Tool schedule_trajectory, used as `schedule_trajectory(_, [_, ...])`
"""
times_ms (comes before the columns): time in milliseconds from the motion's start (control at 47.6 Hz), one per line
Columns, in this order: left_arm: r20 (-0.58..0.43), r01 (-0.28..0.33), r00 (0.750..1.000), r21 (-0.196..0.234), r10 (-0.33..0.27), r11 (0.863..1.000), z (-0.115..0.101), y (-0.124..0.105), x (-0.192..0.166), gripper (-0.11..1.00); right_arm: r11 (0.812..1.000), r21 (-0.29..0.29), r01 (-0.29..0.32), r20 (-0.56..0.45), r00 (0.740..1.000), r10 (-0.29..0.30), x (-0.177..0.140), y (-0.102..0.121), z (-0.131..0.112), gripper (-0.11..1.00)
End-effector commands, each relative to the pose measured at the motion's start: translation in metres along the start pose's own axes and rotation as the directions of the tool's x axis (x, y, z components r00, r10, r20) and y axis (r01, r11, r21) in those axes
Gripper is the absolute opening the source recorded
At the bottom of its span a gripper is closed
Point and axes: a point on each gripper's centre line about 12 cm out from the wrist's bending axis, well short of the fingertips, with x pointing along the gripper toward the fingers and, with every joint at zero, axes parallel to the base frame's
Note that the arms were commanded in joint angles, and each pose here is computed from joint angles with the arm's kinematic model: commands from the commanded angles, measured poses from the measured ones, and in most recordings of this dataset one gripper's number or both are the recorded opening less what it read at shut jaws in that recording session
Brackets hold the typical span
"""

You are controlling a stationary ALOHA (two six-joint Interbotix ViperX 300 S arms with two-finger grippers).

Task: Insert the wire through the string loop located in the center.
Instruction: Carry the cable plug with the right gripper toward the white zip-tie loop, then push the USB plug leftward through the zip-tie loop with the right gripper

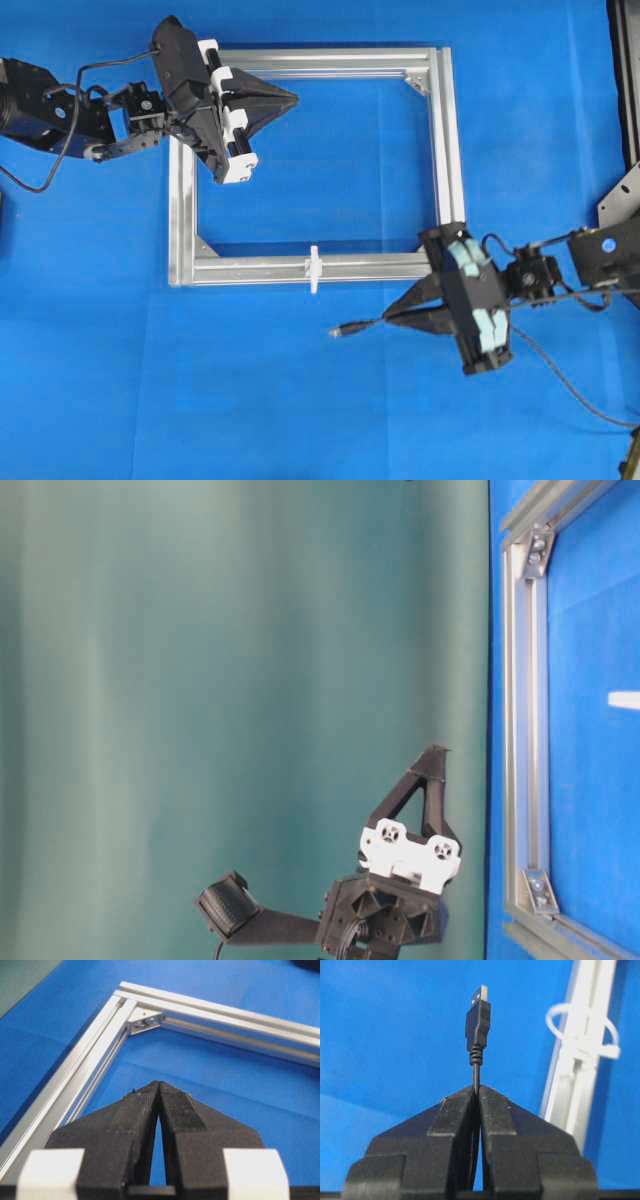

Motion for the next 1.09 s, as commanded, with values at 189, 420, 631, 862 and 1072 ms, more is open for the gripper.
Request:
schedule_trajectory(189, [0.044,0.008,0.999,-0.001,-0.008,1.000,0.015,-0.002,-0.001,0.00,1.000,0.012,0.006,0.039,0.999,-0.007,-0.015,-0.004,0.000,-0.03])
schedule_trajectory(420, [0.047,0.008,0.999,-0.001,-0.008,1.000,0.016,-0.002,0.000,0.00,0.999,0.035,0.042,0.041,0.998,-0.043,-0.014,-0.017,-0.003,-0.03])
schedule_trajectory(631, [0.049,0.008,0.999,-0.001,-0.008,1.000,0.016,-0.002,-0.001,0.00,0.991,0.080,0.110,0.014,0.994,-0.111,-0.008,-0.041,-0.010,-0.03])
schedule_trajectory(862, [0.047,0.008,0.999,-0.001,-0.008,1.000,0.016,-0.002,-0.003,0.00,0.979,0.123,0.162,-0.013,0.987,-0.162,0.000,-0.059,-0.018,-0.03])
schedule_trajectory(1072, [0.047,0.008,0.999,-0.001,-0.008,1.000,0.016,-0.002,-0.004,0.00,0.979,0.123,0.164,-0.003,0.986,-0.165,0.001,-0.061,-0.017,-0.03])
